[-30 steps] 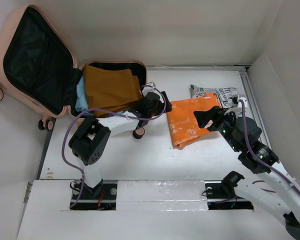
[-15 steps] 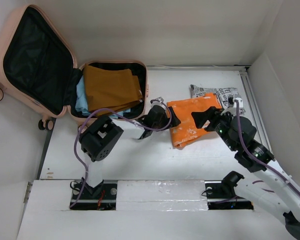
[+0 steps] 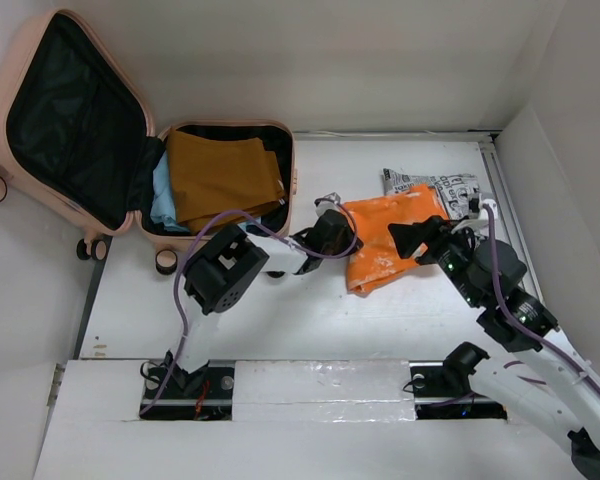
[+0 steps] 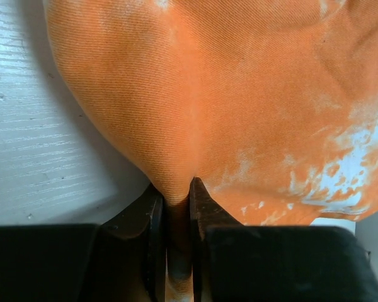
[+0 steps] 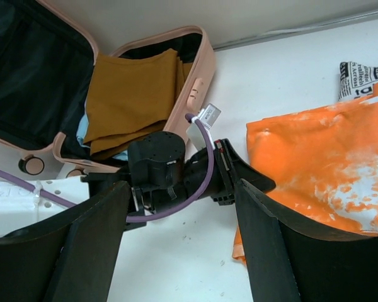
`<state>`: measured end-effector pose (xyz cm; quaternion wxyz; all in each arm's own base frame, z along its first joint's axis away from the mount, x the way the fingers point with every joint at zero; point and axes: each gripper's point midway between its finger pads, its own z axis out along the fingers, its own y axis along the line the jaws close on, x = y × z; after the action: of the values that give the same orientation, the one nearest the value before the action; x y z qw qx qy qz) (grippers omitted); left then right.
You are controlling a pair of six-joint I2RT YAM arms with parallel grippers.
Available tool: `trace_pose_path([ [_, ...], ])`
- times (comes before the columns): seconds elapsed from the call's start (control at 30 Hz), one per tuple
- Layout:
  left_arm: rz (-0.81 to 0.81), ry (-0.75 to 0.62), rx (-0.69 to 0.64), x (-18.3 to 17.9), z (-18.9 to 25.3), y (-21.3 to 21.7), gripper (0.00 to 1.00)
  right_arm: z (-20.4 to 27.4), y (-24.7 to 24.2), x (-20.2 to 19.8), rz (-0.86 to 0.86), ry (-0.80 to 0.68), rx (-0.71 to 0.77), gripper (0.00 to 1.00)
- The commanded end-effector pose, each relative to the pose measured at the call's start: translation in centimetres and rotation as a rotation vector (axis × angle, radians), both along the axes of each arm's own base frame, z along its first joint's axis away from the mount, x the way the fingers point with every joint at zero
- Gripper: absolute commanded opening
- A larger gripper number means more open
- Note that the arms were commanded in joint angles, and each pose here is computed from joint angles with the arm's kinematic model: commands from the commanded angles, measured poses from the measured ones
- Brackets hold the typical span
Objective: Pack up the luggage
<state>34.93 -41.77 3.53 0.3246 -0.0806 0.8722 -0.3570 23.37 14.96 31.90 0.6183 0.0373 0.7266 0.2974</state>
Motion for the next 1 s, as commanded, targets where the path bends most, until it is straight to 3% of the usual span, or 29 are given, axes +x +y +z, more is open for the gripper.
trace_pose_path([
  [0.0,0.006,-0.107,0.036,1.2,5.0,1.0,0.00,1.4,0.0,-0.2,0.007,-0.039,0.040,0.73],
  [0.33,-0.136,-0.446,0.007,2.2,23.8,1.2,0.00,3.2,-1.4,-0.8,-0.032,-0.092,0.070,0.73],
  [0.57,-0.132,-0.594,0.123,6.4,33.5,6.6,0.00,4.6,-1.8,-1.3,-0.033,-0.123,0.072,0.73],
  [0.7,0.008,-0.618,0.272,10.6,34.6,14.5,0.00,5.0,-2.2,-1.6,-0.033,-0.144,0.067,0.73],
  [0.73,0.094,-0.616,0.312,12.2,34.9,18.7,0.00,5.0,-2.2,-1.6,-0.033,-0.144,0.067,0.73],
  [0.8,0.161,-0.573,0.358,14.0,33.2,23.5,0.00,5.2,-2.3,-1.8,-0.033,-0.151,0.072,0.73],
  [0.83,0.245,-0.535,0.386,15.7,32.2,28.8,0.00,4.6,-2.1,-1.7,-0.024,-0.142,0.065,0.73],
  [0.93,0.310,-0.462,0.357,16.8,28.4,35.2,0.00,4.4,-1.7,-1.8,-0.001,-0.142,0.064,0.73],
  [0.97,0.371,-0.437,0.366,17.1,27.4,39.4,0.00,4.4,-1.5,-1.9,0.010,-0.143,0.064,0.73],
])
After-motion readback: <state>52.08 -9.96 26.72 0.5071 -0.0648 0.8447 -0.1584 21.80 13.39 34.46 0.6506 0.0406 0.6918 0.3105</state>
